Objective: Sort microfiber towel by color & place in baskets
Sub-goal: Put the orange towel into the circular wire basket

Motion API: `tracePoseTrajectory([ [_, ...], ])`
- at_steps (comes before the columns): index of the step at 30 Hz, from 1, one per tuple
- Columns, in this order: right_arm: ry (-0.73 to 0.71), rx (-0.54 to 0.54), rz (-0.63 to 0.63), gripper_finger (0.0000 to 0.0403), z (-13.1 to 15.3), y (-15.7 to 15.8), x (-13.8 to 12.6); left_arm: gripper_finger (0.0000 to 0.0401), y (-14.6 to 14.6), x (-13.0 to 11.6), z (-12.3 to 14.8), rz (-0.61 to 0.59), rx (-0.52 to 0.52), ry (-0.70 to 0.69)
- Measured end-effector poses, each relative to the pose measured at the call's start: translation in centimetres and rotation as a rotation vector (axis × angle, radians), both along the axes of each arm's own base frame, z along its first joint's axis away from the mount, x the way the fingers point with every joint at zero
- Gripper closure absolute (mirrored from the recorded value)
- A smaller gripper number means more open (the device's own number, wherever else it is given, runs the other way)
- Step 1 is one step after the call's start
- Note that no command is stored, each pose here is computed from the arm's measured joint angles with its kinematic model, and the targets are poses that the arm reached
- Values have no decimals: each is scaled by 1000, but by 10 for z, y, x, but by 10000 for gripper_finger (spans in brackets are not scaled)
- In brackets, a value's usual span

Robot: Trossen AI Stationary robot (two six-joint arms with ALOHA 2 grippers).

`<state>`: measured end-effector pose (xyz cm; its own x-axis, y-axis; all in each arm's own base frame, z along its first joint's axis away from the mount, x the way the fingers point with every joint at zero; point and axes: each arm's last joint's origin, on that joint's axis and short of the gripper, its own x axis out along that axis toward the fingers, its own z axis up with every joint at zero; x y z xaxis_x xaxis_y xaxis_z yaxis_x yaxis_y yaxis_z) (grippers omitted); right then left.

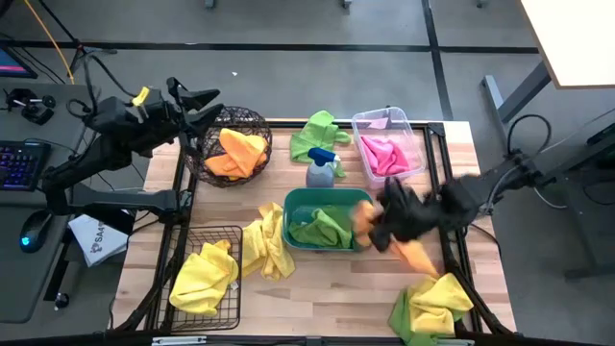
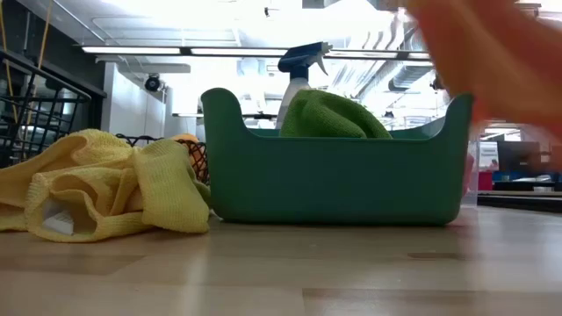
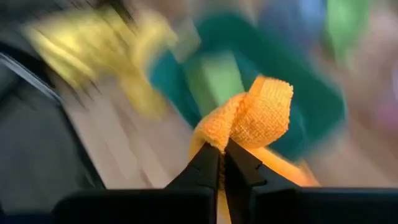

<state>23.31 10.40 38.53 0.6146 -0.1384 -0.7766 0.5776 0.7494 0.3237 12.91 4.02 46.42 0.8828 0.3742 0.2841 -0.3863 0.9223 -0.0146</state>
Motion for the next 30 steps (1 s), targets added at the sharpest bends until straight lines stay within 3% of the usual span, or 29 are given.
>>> tracePoseTrajectory([
  [4, -299, -124, 88, 400, 47, -22, 28, 235, 4, 11, -6, 24, 2, 66],
  [11, -713, -381, 204, 401, 101, -62, 73, 235, 6, 33, -16, -94, 8, 136],
  [16, -765, -448, 278, 402, 105, -88, 100, 221, 5, 39, -18, -172, 4, 148],
  [24, -795, -484, 394, 402, 109, -119, 123, 164, 0, 37, -17, -374, -179, 93],
  [30, -836, -470, 499, 403, 109, -128, 137, 146, 3, 46, -19, -388, -214, 100],
])
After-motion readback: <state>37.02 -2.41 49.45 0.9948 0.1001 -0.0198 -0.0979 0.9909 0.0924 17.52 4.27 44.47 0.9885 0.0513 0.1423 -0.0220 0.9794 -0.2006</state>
